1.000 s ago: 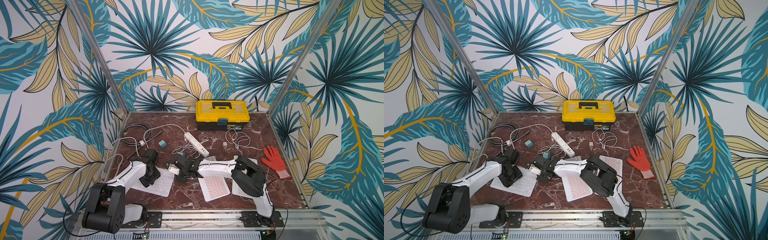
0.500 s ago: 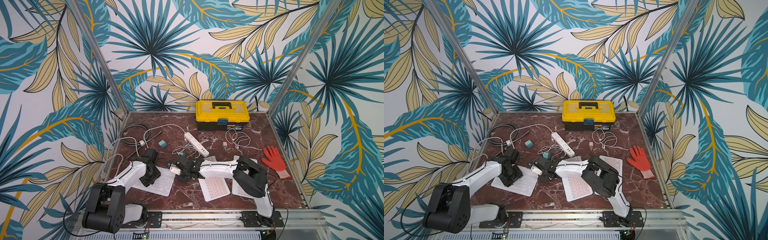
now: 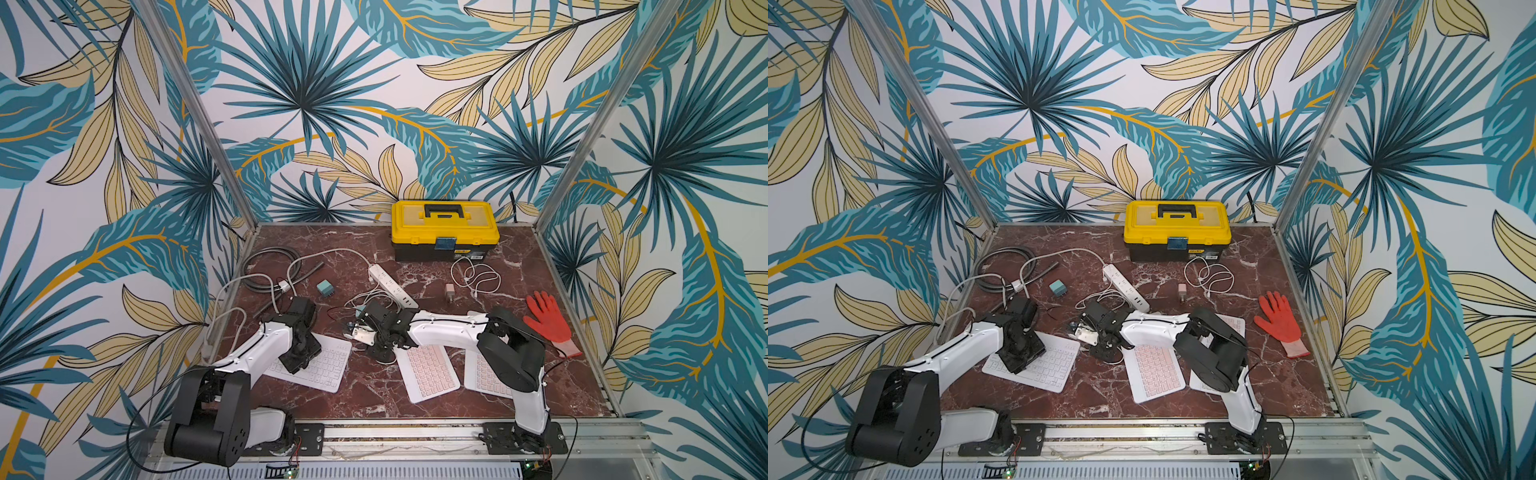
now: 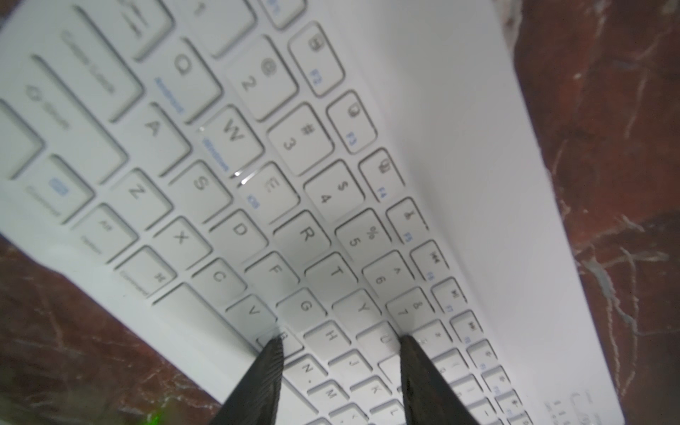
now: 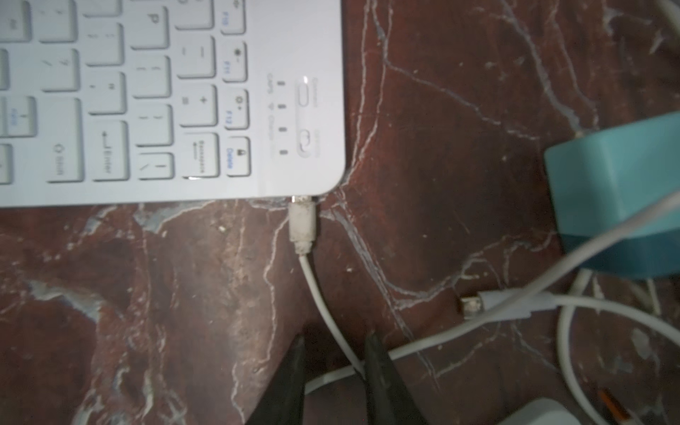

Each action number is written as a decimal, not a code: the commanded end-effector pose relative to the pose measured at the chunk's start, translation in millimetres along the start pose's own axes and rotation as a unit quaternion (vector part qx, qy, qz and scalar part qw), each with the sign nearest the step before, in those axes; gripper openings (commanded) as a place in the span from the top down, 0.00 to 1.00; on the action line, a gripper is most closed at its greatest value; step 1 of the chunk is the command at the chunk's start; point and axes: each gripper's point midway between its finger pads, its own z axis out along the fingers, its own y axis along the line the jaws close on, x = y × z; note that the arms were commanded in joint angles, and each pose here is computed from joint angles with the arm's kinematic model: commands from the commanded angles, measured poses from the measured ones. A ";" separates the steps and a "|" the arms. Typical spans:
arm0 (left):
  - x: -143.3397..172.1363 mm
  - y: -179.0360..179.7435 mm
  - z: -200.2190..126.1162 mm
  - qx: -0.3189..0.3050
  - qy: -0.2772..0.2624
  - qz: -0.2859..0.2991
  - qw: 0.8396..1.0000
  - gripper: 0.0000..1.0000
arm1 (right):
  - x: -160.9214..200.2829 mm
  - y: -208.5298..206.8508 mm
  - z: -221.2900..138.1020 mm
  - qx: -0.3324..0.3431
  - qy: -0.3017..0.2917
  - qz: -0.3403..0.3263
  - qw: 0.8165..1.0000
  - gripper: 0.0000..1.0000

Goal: Unplug the wireless keyboard
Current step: Remove the power cord from the keyboard.

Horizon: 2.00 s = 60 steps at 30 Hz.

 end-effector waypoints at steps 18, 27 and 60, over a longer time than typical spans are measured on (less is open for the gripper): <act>5.1 22.3 16.1 -0.044 0.008 -0.001 0.999 0.48 | -30.6 10.9 23.4 -0.024 -0.028 0.032 0.999 0.57; 4.5 21.7 15.8 -0.044 0.007 0.001 0.999 0.47 | -21.5 11.1 37.5 -0.017 -0.003 0.027 0.999 0.66; 6.4 24.0 16.1 -0.045 0.008 -0.003 0.999 0.48 | 45.6 8.0 25.8 0.031 0.158 0.014 0.987 0.94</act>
